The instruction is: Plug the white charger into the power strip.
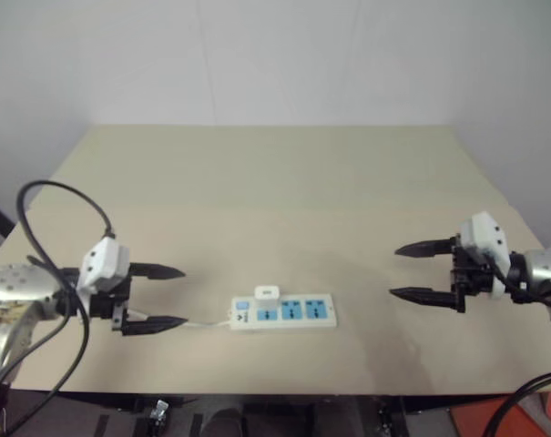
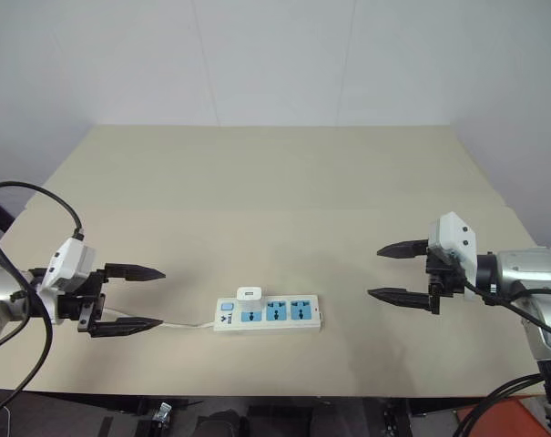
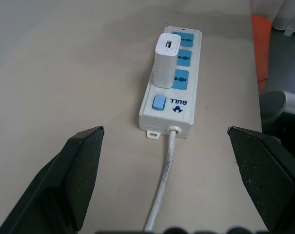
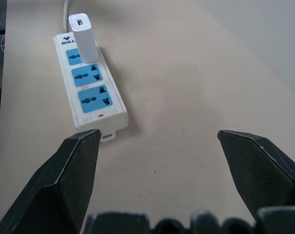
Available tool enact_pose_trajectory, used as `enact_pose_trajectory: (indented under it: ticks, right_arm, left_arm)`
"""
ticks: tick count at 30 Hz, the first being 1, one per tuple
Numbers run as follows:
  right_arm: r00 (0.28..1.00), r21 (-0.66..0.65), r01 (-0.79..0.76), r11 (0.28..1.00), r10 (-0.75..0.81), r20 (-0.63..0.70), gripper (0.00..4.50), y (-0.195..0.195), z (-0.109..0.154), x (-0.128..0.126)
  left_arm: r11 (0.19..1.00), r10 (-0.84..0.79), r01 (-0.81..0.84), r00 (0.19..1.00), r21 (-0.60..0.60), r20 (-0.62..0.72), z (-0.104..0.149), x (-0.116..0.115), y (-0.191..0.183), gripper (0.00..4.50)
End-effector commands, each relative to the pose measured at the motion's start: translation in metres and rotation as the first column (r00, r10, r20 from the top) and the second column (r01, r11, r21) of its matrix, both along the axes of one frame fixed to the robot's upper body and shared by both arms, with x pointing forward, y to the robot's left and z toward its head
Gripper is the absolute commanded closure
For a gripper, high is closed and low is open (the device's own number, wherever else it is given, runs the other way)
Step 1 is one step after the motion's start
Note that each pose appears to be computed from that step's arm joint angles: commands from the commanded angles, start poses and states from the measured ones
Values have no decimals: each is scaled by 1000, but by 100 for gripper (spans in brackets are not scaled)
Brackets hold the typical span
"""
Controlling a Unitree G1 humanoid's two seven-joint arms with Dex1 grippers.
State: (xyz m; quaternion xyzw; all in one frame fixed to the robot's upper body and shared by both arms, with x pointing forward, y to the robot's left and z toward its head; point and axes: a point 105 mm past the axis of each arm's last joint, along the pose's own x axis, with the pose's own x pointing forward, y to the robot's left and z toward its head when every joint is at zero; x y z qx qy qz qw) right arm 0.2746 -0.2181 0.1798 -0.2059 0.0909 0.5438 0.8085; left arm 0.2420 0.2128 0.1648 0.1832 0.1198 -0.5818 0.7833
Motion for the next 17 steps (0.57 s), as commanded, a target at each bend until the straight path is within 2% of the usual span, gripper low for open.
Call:
enact_pose_trajectory:
  ticks: [1,17]
  right_arm:
    - [999,0,-24,1000,24,35,0,3,9,-4]
    - [999,4,-25,1000,25,40,0,7,4,-7]
  left_arm:
    - [1000,-26,27,999,-10,38,11,-1,-6,5]
    - [999,-34,35,999,-11,26,10,-1,-10,5]
